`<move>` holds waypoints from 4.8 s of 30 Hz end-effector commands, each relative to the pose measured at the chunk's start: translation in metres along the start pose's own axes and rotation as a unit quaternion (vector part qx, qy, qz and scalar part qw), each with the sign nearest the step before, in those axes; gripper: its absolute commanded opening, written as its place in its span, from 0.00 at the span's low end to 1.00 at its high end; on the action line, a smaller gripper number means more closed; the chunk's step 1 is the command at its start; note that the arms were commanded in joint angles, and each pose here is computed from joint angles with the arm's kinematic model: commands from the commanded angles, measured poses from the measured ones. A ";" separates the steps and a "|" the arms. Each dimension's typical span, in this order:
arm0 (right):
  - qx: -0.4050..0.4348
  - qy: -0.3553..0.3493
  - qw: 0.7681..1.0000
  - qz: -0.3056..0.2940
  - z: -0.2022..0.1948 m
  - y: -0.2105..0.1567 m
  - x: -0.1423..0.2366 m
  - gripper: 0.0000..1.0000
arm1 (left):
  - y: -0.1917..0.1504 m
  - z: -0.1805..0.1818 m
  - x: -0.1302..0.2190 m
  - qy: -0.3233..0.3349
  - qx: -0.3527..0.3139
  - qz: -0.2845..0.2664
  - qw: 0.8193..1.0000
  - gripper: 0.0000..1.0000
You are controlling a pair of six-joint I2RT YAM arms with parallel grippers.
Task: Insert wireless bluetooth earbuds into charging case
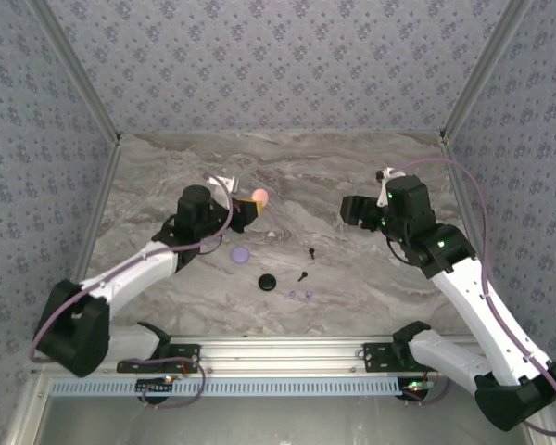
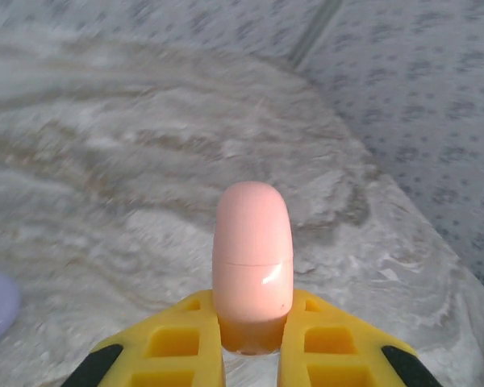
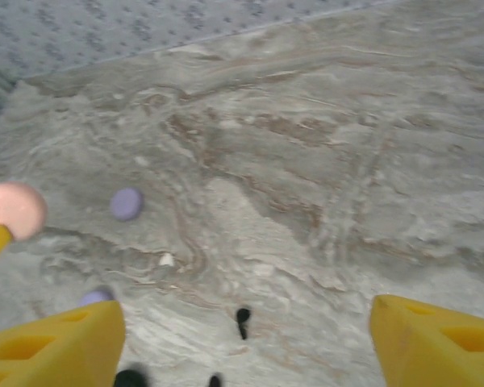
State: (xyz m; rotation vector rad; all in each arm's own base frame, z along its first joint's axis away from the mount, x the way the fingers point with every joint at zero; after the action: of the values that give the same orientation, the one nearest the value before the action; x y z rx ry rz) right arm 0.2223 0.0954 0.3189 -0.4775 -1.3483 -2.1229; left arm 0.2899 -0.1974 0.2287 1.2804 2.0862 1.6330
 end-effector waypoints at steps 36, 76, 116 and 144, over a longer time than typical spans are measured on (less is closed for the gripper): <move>-0.104 -0.016 0.994 -0.003 -0.083 -0.029 0.007 1.00 | -0.057 0.072 -0.132 0.055 0.177 0.257 0.948 0.36; 0.650 0.277 0.674 0.215 0.091 -0.133 -0.046 1.00 | -0.002 0.051 0.120 0.242 0.105 0.002 0.965 0.74; 0.763 0.281 0.494 0.308 0.112 -0.246 -0.184 0.66 | -0.046 0.077 0.159 0.312 0.169 0.005 0.935 0.87; 0.658 0.253 0.701 0.108 0.117 -0.113 -0.118 0.47 | 0.002 0.019 0.131 -0.025 0.152 -0.063 0.986 0.81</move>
State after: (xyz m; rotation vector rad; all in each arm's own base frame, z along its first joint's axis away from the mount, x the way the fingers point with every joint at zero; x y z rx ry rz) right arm 0.2384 0.2818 0.2005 0.4922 -1.8451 -0.4376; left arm 0.2247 -0.0717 0.2396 1.1728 2.5853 1.4905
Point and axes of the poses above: each hand's point on the last joint's axis, 136 mm out from that joint toward the fingers, its own x axis back along the fingers, its own z axis along the line the jaws close on, y = z × x, the point moved 7 cm from there along x, back along the fingers, and after that the axes turned 10 degrees about -x, right-handed, at the moved point
